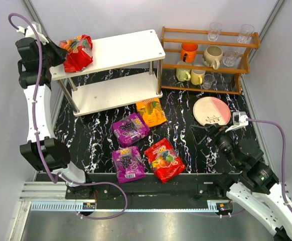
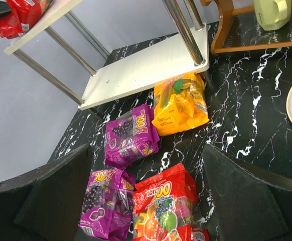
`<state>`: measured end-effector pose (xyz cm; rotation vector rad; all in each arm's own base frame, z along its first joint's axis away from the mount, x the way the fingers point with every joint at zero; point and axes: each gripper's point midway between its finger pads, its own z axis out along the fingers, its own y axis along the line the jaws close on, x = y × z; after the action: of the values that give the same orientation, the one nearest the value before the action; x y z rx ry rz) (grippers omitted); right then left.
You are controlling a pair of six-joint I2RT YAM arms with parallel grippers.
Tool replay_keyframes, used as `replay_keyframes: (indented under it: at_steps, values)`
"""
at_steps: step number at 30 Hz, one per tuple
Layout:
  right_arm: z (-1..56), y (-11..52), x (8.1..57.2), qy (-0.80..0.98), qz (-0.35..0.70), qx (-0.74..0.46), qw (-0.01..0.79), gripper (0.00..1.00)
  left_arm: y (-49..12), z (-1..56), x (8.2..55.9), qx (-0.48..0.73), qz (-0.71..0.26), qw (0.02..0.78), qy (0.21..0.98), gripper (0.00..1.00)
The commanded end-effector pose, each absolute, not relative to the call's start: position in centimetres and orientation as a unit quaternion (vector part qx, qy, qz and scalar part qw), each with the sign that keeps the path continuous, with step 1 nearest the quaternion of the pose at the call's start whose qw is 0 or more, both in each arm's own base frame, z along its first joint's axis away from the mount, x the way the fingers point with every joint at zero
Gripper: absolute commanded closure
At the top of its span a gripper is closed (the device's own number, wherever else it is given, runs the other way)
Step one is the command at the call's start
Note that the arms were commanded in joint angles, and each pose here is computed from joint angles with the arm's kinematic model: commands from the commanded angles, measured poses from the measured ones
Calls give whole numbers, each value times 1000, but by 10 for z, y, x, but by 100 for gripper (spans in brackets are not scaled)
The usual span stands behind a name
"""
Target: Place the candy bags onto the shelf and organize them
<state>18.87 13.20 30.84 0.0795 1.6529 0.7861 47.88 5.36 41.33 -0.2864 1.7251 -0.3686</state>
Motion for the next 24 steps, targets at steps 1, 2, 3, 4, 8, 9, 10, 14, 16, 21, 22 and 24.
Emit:
replay_keyframes:
  at_steps: [1, 2, 3, 4, 8, 9, 10, 14, 16, 21, 22, 24]
  values:
    - [304, 131, 188, 713, 344, 43, 609, 0, 66, 458, 465, -117, -137, 678, 712, 100]
    - [304, 130, 187, 713, 344, 43, 609, 0, 66, 457, 466, -117, -139, 677, 713, 100]
    - [303, 129, 187, 714, 343, 43, 609, 0, 64, 457, 466, -115, -142, 678, 712, 85]
    - [302, 129, 187, 715, 342, 43, 609, 0, 63, 456, 466, -112, -146, 677, 712, 76]
    - [294, 125, 191, 725, 322, 48, 607, 0, 59, 460, 462, -108, -156, 680, 708, 42]
    - [292, 125, 192, 728, 318, 47, 605, 0, 57, 465, 458, -108, -157, 684, 704, 36]
    - [288, 125, 194, 734, 311, 46, 602, 0, 56, 467, 456, -108, -159, 686, 702, 24]
    - [254, 145, 199, 784, 289, 2, 549, 0, 45, 484, 437, -101, -175, 697, 688, 17]
    - [236, 153, 199, 804, 282, -19, 523, 0, 36, 490, 423, -95, -191, 700, 681, 17]
    - [186, 172, 191, 849, 291, -29, 441, 0, 7, 491, 381, -79, -238, 698, 670, 15]
    - [173, 176, 189, 857, 294, -29, 422, 0, 2, 474, 379, -79, -249, 684, 681, 15]
    - [151, 185, 178, 871, 310, -36, 380, 0, -12, 473, 361, -58, -262, 683, 679, 15]
